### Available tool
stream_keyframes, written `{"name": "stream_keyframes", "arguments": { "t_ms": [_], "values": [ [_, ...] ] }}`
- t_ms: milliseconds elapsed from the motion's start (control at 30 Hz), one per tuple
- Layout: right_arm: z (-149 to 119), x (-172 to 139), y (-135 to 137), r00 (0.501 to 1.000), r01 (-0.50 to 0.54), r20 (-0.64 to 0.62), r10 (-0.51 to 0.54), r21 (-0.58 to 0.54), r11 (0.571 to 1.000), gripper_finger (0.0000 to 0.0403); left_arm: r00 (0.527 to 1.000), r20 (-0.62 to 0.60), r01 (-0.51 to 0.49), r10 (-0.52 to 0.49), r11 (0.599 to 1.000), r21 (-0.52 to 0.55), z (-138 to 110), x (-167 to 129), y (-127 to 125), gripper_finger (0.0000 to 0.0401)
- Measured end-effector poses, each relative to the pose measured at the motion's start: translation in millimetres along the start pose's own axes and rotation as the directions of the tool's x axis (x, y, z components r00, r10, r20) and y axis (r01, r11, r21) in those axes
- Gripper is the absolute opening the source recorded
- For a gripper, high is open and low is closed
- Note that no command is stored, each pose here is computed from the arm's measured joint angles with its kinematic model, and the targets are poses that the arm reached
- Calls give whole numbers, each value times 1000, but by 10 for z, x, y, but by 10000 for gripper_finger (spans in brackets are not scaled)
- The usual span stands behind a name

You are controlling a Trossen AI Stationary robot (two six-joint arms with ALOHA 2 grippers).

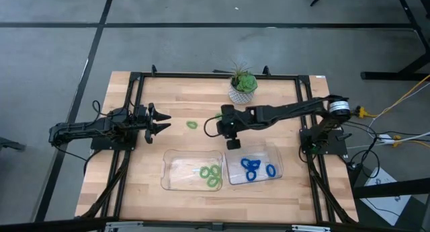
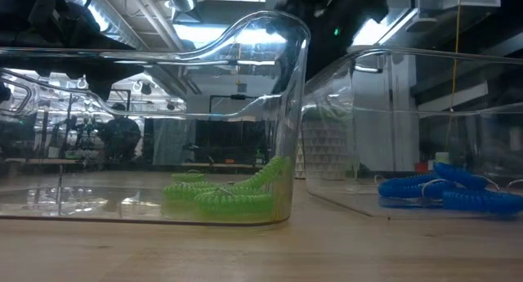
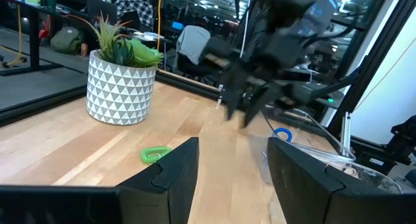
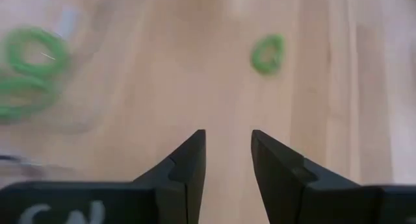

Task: Sort spring keychains
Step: Put the green spring keychain into the left transparent bin

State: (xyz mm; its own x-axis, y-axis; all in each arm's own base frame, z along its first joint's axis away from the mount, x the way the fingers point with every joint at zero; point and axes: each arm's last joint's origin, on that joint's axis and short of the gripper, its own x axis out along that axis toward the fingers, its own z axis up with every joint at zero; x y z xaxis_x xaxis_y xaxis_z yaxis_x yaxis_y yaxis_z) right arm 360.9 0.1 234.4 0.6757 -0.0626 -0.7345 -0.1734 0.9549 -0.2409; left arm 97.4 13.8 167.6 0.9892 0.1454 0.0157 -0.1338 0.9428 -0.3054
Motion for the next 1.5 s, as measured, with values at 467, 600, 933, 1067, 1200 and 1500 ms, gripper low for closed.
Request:
{"name": "stream_keyframes", "arguments": {
  "t_ms": [467, 600, 933, 1067, 1200, 1500],
  "values": [
    [-300, 432, -263, 992, -16, -121, 43, 211, 977, 123, 1000, 0, 0, 0, 1000, 0, 0, 0, 0, 178],
    [-355, 451, -385, 992, -11, -120, 47, 290, 957, 123, 1000, -1, 0, 0, 1000, 0, -1, 0, 0, 178],
    [-438, 474, -559, 989, 71, -146, -15, 384, 921, 123, 1000, 0, 0, 0, 1000, 0, 0, 0, 0, 178],
    [-519, 581, -575, 983, 79, -181, -7, 396, 915, 123, 1000, 0, 0, 0, 1000, 0, 0, 0, 0, 178],
    [-612, 723, -546, 974, 77, -225, 14, 390, 918, 123, 1000, 0, 0, 0, 1000, 0, 0, 0, 0, 178],
    [-698, 873, -513, 966, 60, -256, 38, 366, 929, 123, 1000, 0, 0, 0, 1000, 0, 0, 0, 0, 178]
  ]
}}
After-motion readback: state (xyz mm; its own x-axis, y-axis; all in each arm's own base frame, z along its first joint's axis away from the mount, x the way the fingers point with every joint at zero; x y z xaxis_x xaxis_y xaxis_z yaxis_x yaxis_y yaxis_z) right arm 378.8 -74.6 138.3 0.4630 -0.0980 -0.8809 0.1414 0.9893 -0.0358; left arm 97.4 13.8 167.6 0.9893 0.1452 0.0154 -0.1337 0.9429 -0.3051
